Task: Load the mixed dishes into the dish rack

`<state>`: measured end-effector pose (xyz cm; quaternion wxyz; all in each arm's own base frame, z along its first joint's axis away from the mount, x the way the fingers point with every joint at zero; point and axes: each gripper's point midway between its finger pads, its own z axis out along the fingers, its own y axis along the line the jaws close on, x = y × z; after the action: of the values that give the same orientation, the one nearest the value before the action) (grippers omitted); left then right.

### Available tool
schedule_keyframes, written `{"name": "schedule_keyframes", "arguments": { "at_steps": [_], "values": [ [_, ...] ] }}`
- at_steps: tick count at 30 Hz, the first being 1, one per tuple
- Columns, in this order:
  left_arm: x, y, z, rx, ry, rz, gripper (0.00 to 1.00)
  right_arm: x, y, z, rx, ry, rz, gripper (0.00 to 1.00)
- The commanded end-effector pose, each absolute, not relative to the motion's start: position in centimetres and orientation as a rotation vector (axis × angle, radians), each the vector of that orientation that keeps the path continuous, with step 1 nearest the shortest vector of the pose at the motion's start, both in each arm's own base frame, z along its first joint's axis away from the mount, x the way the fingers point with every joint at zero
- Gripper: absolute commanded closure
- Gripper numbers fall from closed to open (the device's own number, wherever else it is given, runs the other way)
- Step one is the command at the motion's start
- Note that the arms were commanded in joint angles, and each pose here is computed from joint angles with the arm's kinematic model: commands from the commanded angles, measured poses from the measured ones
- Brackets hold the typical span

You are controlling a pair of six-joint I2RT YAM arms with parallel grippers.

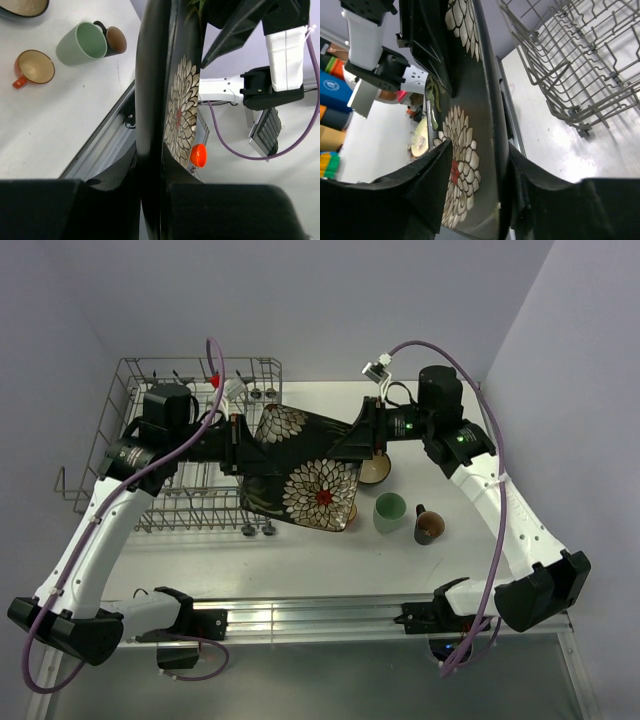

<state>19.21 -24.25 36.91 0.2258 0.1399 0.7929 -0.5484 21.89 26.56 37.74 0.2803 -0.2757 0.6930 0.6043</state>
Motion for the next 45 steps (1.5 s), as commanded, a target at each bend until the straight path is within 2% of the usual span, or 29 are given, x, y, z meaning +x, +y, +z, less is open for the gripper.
{"name": "schedule_keyframes", "arguments": {
  "at_steps": [1, 5, 9, 10, 12, 13, 15, 16, 18, 19, 20, 25, 30, 32, 38, 45],
  "values": [
    [17.7, -24.3, 40.7, 0.533, 1.984, -1.568, 1.00, 20.6, 27.0, 38.2, -0.826, 1.817, 1.672, 0.53],
    [17.4, -24.3, 40.7, 0.541, 1.982, -1.582, 1.00, 20.1, 27.3, 37.6, -0.848, 1.840, 1.692, 1.00],
    [17.6, -24.0, 40.5, 0.516, 1.995, -1.553, 1.00, 19.9, 27.7, 36.8, -0.866, 1.863, 1.629, 1.00],
    [17.6, -24.0, 40.4, 0.507, 2.003, -1.561, 0.97, 20.0, 27.7, 36.5, -0.873, 1.856, 1.584, 1.00],
    [17.8, -23.9, 40.1, 0.485, 2.019, -1.556, 0.82, 19.8, 27.7, 36.4, -0.873, 1.835, 1.532, 1.00],
    [17.9, -23.8, 40.0, 0.475, 2.022, -1.543, 0.69, 19.8, 27.6, 36.5, -0.880, 1.817, 1.510, 1.00],
    [18.0, -23.7, 39.7, 0.458, 2.038, -1.536, 0.51, 19.8, 27.3, 37.3, -0.864, 1.767, 1.466, 1.00],
    [18.1, -23.5, 39.6, 0.446, 2.043, -1.519, 0.35, 20.0, 27.3, 37.5, -0.852, 1.754, 1.448, 1.00],
    [18.4, -23.0, 39.5, 0.410, 2.044, -1.475, 0.23, 20.3, 27.1, 38.2, -0.837, 1.745, 1.412, 1.00],
    [18.7, -22.8, 39.4, 0.396, 2.039, -1.450, 0.08, 20.7, 27.0, 37.8, -0.824, 1.775, 1.392, 1.00],
    [18.7, -22.6, 39.5, 0.390, 2.030, -1.438, 0.01, 20.8, 27.0, 37.7, -0.825, 1.784, 1.384, 1.00],
    [19.2, -20.6, 39.4, 0.288, 2.029, -1.298, 0.01, 22.0, 26.7, 38.2, -0.783, 1.786, 1.306, 1.00],
    [21.2, -15.4, 38.4, -0.017, 2.075, -0.907, 0.01, 23.8, 26.7, 40.3, -0.717, 1.716, 1.231, 1.00],
    [20.7, -14.1, 38.4, -0.086, 2.085, -0.844, 0.01, 25.5, 26.8, 41.7, -0.678, 1.660, 1.162, 1.00],
    [18.0, -13.3, 40.1, -0.147, 2.021, -0.890, 0.01, 29.9, 28.5, 46.4, -0.690, 1.455, 0.970, 1.00],
    [15.1, -12.5, 38.7, -0.209, 2.054, -0.913, 0.01, 35.1, 32.9, 47.7, -0.852, 1.326, 0.719, 1.00]
  ]
}}
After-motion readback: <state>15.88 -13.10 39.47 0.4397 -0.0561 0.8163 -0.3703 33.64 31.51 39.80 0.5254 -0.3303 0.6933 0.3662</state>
